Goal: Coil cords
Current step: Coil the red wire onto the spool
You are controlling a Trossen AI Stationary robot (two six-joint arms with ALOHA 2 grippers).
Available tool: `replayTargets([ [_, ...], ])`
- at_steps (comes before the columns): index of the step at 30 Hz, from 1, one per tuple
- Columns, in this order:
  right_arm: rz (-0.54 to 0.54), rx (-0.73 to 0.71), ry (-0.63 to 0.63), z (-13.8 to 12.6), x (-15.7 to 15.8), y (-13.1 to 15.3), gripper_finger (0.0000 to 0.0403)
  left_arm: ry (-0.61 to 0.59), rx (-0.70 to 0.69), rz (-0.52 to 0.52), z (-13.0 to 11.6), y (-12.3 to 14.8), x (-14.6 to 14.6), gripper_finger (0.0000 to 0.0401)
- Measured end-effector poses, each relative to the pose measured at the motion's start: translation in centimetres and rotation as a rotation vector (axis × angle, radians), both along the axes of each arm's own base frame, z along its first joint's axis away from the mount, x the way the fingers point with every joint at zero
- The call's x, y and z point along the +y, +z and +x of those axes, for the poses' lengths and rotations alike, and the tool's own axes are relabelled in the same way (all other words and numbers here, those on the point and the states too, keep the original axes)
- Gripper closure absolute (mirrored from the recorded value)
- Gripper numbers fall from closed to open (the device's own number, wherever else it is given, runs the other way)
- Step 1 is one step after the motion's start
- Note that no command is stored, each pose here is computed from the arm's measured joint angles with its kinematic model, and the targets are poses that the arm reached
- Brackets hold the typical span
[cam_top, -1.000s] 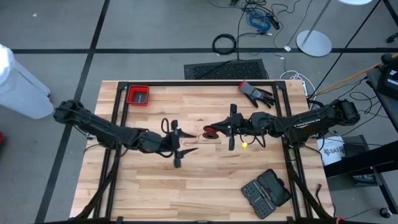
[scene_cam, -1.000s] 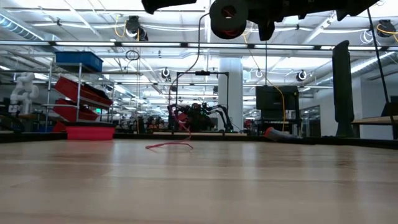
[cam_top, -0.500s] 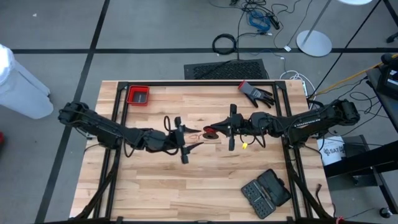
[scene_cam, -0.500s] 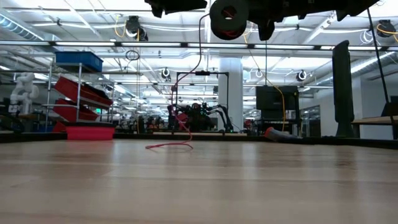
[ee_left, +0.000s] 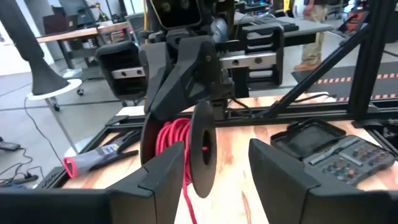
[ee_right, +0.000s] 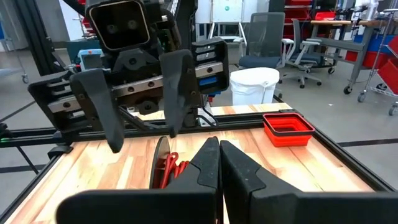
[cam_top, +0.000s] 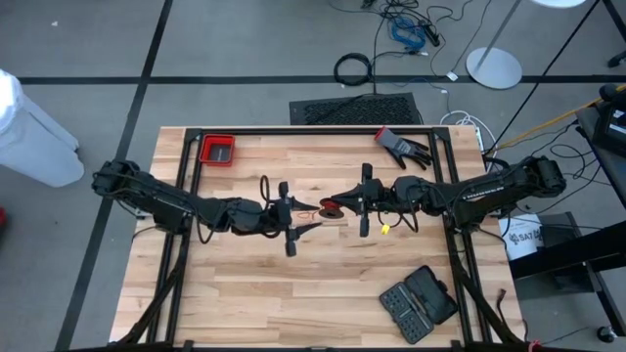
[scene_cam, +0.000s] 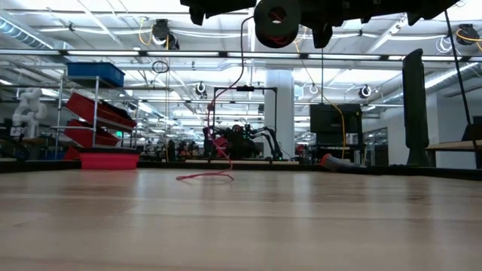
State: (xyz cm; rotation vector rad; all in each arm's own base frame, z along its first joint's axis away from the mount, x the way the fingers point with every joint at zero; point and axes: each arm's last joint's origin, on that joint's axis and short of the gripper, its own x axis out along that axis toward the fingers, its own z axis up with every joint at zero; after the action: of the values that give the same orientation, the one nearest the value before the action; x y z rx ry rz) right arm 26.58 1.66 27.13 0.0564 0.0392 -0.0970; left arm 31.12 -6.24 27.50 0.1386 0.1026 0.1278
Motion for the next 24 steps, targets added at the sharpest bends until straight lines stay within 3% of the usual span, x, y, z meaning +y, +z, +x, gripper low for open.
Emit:
replayTargets([
  [24,-0.015,0.022,0.0,0.3,0.0,-0.6,0.0403,0.0,0.008,-0.026,1.3,-1.4,0.6,0.0224],
])
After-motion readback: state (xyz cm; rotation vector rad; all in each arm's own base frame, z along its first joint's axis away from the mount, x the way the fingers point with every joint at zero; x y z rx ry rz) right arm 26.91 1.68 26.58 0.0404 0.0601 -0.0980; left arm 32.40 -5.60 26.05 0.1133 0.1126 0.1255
